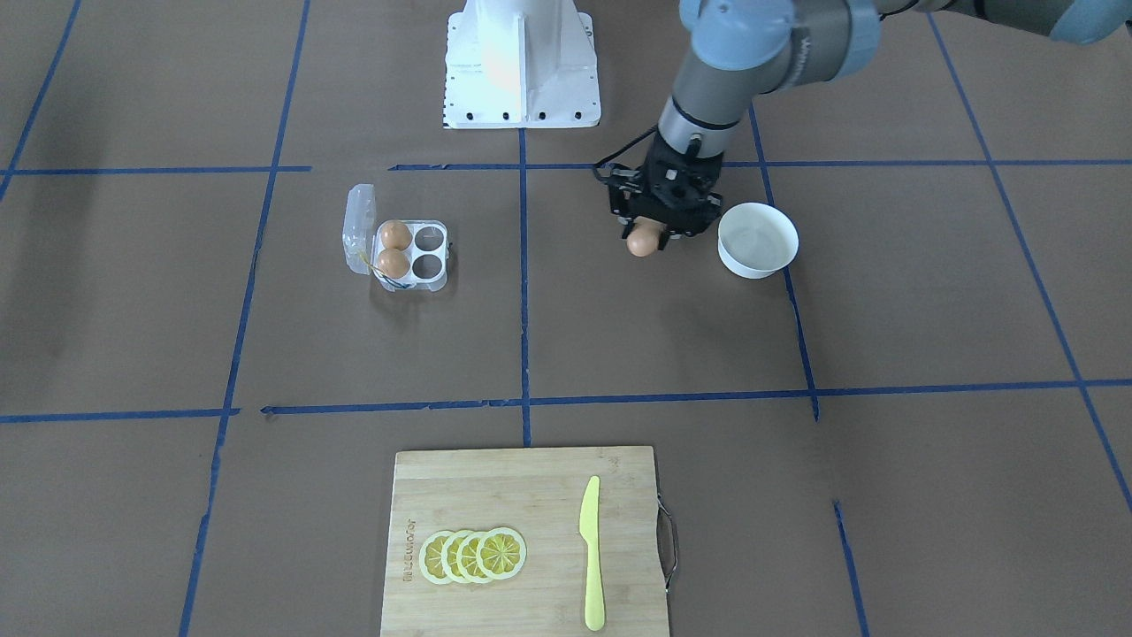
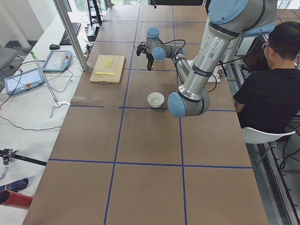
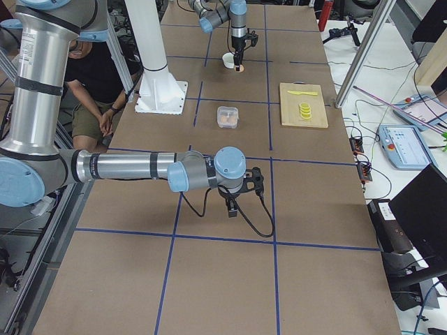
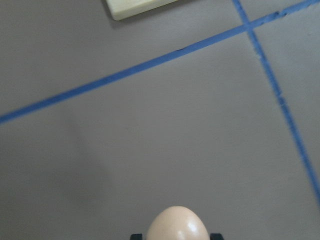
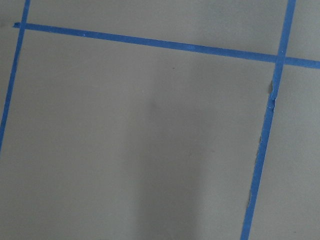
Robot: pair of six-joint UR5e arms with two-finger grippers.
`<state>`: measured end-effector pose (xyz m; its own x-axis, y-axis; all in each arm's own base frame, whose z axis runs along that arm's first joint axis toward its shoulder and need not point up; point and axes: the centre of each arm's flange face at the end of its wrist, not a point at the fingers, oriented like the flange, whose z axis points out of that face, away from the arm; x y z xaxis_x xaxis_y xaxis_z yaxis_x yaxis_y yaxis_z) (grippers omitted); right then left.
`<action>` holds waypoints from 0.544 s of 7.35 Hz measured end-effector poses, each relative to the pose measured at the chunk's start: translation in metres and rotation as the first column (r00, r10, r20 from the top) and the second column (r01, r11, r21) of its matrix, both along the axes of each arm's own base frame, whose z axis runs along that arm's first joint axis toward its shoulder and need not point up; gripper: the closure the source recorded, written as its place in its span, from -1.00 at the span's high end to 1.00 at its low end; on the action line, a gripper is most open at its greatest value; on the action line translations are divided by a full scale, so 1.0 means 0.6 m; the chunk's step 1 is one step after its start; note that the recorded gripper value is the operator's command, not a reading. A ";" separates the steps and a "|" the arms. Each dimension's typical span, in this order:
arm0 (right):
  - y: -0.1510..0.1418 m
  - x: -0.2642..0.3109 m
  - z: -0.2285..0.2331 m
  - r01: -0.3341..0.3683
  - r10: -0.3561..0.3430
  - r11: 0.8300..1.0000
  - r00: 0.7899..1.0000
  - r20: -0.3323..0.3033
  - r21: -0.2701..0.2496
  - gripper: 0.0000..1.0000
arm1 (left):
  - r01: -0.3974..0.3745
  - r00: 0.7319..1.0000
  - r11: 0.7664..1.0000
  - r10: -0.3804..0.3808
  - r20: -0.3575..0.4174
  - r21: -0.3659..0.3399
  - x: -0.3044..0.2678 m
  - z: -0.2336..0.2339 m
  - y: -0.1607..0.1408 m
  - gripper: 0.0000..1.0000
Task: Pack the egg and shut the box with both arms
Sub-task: 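Lift the egg with the left gripper and carry it to the carton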
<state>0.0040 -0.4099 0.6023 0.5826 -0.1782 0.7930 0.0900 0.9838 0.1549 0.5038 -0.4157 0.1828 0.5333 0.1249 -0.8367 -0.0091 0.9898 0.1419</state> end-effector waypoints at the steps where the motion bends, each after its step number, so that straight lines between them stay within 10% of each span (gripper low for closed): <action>1: 0.000 0.000 0.000 0.000 0.000 1.000 1.000 0.000 0.000 1.00 | 0.019 0.997 0.996 -0.025 -0.071 -0.082 0.070 -0.046 0.022 -1.00; 4: 0.000 0.000 0.001 -0.001 0.001 1.000 1.000 0.000 -0.004 1.00 | 0.065 0.985 0.971 -0.099 -0.141 -0.231 0.233 -0.167 0.023 -1.00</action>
